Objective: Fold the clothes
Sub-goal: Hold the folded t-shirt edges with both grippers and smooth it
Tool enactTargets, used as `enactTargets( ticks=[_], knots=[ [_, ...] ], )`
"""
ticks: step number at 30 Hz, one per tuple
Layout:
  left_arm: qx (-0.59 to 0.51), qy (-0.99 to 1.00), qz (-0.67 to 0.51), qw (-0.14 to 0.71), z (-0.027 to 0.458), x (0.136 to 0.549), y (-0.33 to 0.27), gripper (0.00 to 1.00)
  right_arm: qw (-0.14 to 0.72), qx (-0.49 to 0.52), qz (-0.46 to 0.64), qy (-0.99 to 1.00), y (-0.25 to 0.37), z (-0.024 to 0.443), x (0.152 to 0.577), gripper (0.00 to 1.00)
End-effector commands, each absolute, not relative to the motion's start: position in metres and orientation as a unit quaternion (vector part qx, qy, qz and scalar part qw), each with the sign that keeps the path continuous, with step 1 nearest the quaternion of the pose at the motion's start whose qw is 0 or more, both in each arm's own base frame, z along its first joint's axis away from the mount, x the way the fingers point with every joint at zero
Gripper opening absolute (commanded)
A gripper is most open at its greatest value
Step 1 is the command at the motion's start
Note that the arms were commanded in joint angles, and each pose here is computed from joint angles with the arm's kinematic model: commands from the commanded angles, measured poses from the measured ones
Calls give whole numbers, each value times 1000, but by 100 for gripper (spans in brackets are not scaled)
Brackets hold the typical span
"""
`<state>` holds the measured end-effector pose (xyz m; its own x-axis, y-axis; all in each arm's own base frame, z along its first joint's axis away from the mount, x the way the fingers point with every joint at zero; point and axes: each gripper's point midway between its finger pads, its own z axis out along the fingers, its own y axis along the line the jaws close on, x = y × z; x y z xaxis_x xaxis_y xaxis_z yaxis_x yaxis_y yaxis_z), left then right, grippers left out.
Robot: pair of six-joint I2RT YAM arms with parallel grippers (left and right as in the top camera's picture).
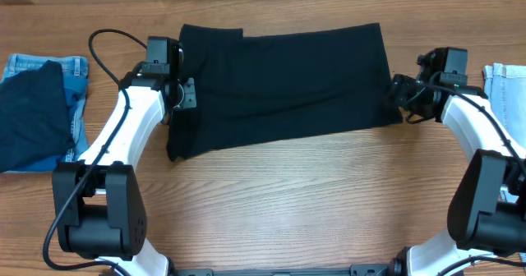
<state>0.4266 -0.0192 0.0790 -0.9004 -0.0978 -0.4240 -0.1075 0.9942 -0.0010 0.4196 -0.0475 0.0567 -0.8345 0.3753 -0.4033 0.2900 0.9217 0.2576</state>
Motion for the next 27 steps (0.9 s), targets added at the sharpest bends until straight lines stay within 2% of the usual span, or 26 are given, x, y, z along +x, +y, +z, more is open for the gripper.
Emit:
enactTargets(
  ticks=[1, 7, 13, 15, 20, 23, 27],
  knots=[
    [-67, 972, 19, 226, 76, 434, -12, 7, 232, 164, 57, 957, -60, 58, 420, 61],
    [-66, 973, 18, 220, 75, 432, -13, 7, 196, 167, 33, 966, -64, 16, 398, 61],
    [-65, 974, 15, 218, 74, 431, -14, 7, 197, 150, 53, 967, -58, 7, 404, 56],
    [-65, 974, 15, 218, 74, 431, -14, 7, 201, 147, 59, 967, -56, 8, 406, 49],
    [-65, 974, 15, 218, 74, 431, -14, 7, 202, 118, 106, 966, -38, 11, 407, 48],
    [-65, 974, 15, 218, 74, 431, -14, 7, 196, 119, 106, 968, -38, 10, 404, 34],
    [-65, 974, 15, 218, 74, 431, -14, 7, 195, 121, 98, 968, -40, 9, 404, 33]
  ],
)
